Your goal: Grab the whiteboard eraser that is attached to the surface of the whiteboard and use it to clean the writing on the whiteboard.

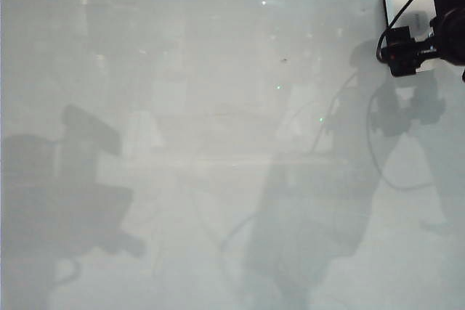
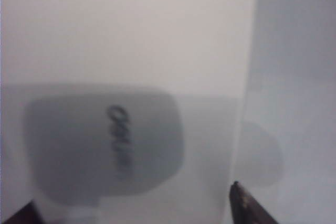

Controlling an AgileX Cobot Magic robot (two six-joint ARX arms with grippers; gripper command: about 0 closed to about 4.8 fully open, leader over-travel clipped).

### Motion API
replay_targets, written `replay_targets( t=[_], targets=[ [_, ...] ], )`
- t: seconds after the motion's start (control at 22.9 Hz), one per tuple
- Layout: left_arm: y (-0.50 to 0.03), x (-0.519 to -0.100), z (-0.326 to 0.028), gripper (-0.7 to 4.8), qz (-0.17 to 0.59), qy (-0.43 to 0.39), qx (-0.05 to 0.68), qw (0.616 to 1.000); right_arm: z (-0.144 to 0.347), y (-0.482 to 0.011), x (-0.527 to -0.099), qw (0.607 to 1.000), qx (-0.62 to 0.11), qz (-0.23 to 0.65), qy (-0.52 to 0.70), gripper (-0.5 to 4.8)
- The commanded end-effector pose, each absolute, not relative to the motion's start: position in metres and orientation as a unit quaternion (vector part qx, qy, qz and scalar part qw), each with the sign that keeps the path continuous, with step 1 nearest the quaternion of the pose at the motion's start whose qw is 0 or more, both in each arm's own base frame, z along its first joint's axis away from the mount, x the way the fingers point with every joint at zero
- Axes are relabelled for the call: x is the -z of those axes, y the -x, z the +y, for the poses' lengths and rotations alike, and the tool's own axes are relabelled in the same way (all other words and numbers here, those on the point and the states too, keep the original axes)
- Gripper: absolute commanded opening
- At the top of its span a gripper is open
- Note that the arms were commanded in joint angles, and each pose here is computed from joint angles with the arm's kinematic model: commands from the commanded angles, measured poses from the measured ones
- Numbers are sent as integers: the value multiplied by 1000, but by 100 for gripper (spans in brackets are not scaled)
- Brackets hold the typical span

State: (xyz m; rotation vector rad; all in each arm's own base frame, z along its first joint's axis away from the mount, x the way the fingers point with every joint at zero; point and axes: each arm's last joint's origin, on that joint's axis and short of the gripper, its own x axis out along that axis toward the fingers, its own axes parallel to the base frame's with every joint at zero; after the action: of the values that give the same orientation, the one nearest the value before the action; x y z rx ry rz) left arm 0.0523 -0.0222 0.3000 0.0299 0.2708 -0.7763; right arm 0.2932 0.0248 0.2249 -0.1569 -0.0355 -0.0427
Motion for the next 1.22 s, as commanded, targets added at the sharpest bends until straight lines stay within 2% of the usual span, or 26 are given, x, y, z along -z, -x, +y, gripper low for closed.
replay_targets(
  t=[0.04, 0.13, 0.26, 0.31, 0.39, 0.57, 0.83, 1.05, 1.22],
  targets=[
    [-52, -303, -22, -3, 122, -19, 379, 917, 24, -280, -246, 997, 21, -12, 77, 432],
    [-52, -303, -22, -3, 122, -19, 379, 917, 23, -263, -258, 997, 17, 20, 78, 416],
    [-52, -303, -22, -3, 122, -19, 379, 917, 22, -230, -272, 996, 9, 72, 59, 181],
    [-52, -303, -22, -3, 122, -19, 379, 917, 21, -224, -275, 995, 8, 77, 60, 137],
    [-52, -303, -22, -3, 122, -19, 379, 917, 19, -192, -288, 994, -11, 86, 59, 7],
    [-52, -303, -22, -3, 122, -19, 379, 917, 13, -134, -308, 998, -22, 53, 27, -6],
    [-52, -303, -22, -3, 122, -19, 379, 917, 7, -77, -302, 999, -21, 34, 2, -6],
    [-52, -303, -22, -3, 122, -19, 379, 917, 4, -55, -263, 1000, -22, 3, -7, -6],
    [-51, -302, -22, -3, 123, -18, 378, 917, 6, -67, -239, 998, -25, -8, -49, -6]
  ],
)
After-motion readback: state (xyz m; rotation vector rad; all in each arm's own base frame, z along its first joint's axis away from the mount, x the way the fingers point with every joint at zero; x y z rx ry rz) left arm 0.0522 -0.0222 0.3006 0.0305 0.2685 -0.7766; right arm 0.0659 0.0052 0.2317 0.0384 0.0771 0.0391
